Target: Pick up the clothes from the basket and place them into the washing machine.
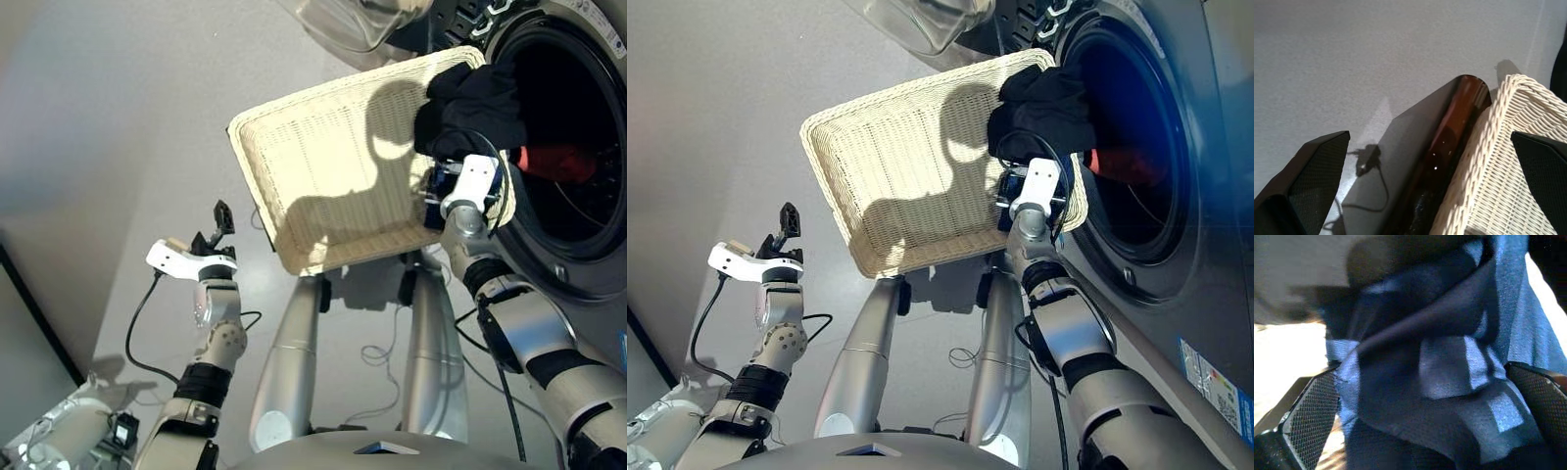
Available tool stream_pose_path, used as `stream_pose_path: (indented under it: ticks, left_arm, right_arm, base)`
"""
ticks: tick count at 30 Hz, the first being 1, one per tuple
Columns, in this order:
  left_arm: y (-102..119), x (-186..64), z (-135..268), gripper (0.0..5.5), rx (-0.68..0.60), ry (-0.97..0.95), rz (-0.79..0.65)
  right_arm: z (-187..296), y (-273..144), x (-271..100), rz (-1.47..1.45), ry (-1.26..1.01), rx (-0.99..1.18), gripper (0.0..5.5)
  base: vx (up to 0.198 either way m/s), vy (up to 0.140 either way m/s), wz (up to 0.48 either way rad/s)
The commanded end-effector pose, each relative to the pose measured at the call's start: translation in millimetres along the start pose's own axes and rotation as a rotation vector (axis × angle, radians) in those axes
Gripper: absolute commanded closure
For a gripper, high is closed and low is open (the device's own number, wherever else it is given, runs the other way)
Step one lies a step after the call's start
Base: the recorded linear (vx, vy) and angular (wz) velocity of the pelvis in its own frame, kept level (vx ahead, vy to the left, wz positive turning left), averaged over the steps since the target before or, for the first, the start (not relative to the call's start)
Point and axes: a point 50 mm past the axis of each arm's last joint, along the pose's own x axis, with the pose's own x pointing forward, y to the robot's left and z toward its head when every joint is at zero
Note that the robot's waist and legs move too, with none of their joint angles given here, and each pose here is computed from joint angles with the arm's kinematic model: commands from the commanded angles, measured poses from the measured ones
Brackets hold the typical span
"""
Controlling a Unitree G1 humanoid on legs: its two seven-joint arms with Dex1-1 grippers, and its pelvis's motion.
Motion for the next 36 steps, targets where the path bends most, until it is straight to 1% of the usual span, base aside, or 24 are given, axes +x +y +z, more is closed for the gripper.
stream_pose_path:
  ticks: [1, 9, 13, 15, 17, 19, 20, 21, 23, 24, 25, 26, 27, 28, 32, 34, 35, 36]
  left_arm:
    - [-2.2, -2.6, 16.0, 0.0, 0.071, -0.067, -0.047]
    - [-2.9, 0.4, 18.6, 0.0, 0.078, -0.08, -0.043]
    - [-2.6, 2.0, 23.2, 0.0, 0.079, -0.107, -0.035]
    - [-0.2, 1.8, 27.2, 0.0, 0.085, -0.129, -0.02]
    - [1.8, 3.4, 31.4, 0.0, 0.101, -0.156, 0.005]
    - [-1.5, 7.7, 36.7, 0.0, 0.109, -0.197, 0.011]
    - [-2.2, 8.8, 37.9, 0.0, 0.113, -0.206, 0.006]
    - [-2.5, 8.9, 37.7, 0.0, 0.111, -0.206, 0.006]
    - [-6.3, 8.7, 41.4, 0.0, 0.1, -0.221, -0.03]
    - [-6.6, 9.0, 41.5, 0.0, 0.097, -0.222, -0.03]
    - [-6.6, 7.6, 41.1, 0.0, 0.102, -0.21, -0.049]
    - [-6.1, 7.2, 40.5, 0.0, 0.101, -0.202, -0.051]
    - [-5.7, 6.8, 40.0, 0.0, 0.1, -0.193, -0.054]
    - [-6.0, 7.0, 39.9, 0.0, 0.098, -0.194, -0.055]
    - [0.4, 0.7, 34.0, 0.0, 0.101, -0.145, -0.042]
    - [3.3, -1.3, 33.4, 0.0, 0.096, -0.135, -0.03]
    - [5.8, -3.4, 33.0, 0.0, 0.096, -0.128, -0.019]
    - [6.6, -4.7, 32.0, 0.0, 0.09, -0.121, -0.012]
  right_arm:
    - [10.7, -6.6, 4.5, -0.032, -0.033, -0.043, 5.5]
    - [31.6, 3.7, 6.1, -0.006, -0.108, 0.006, 5.5]
    - [50.4, 6.5, 7.4, -0.014, -0.192, -0.031, 5.5]
    - [73.5, 11.0, 5.9, -0.031, -0.332, -0.176, 5.5]
    - [92.8, 3.7, 4.1, -0.106, -0.48, -0.369, 5.5]
    - [112.6, -9.1, 2.1, -0.208, -0.627, -0.565, 5.5]
    - [117.5, -21.0, 5.3, -0.27, -0.66, -0.717, 5.5]
    - [118.0, -20.8, 5.3, -0.272, -0.662, -0.719, 5.5]
    - [153.7, -47.2, 12.7, -0.448, -0.688, -0.868, 5.5]
    - [154.9, -46.5, 12.7, -0.448, -0.691, -0.868, 5.5]
    - [170.5, -62.6, 14.8, -0.539, -0.692, -0.974, 5.5]
    - [173.9, -72.2, 15.9, -0.585, -0.671, -1.008, 5.5]
    - [182.4, -90.9, 15.8, -0.669, -0.634, -1.004, 5.5]
    - [183.2, -91.0, 15.8, -0.67, -0.635, -1.004, 5.5]
    - [188.5, -145.3, 11.0, -0.88, -0.469, -0.828, 5.5]
    - [194.2, -165.6, 5.5, -0.971, -0.431, -0.741, 5.5]
    - [197.0, -178.1, 1.2, -1.036, -0.404, -0.666, 5.5]
    - [199.2, -181.0, -0.6, -1.061, -0.403, -0.589, 5.5]
  base:
    - [0.0, 0.0, 0.0]
    - [0.0, 0.0, 0.0]
    - [0.0, 0.0, 0.0]
    - [0.0, 0.0, 0.0]
    - [0.0, 0.0, 0.0]
    - [0.0, 0.0, 0.0]
    - [0.0, 0.0, 0.0]
    - [0.0, 0.0, 0.0]
    - [0.0, 0.0, 0.0]
    - [0.0, 0.0, 0.0]
    - [0.0, 0.0, 0.0]
    - [0.0, 0.0, 0.0]
    - [0.0, 0.0, 0.0]
    - [0.0, 0.0, 0.0]
    - [0.0, 0.0, 0.0]
    - [0.0, 0.0, 0.0]
    - [0.0, 0.0, 0.0]
    - [0.0, 0.0, 0.0]
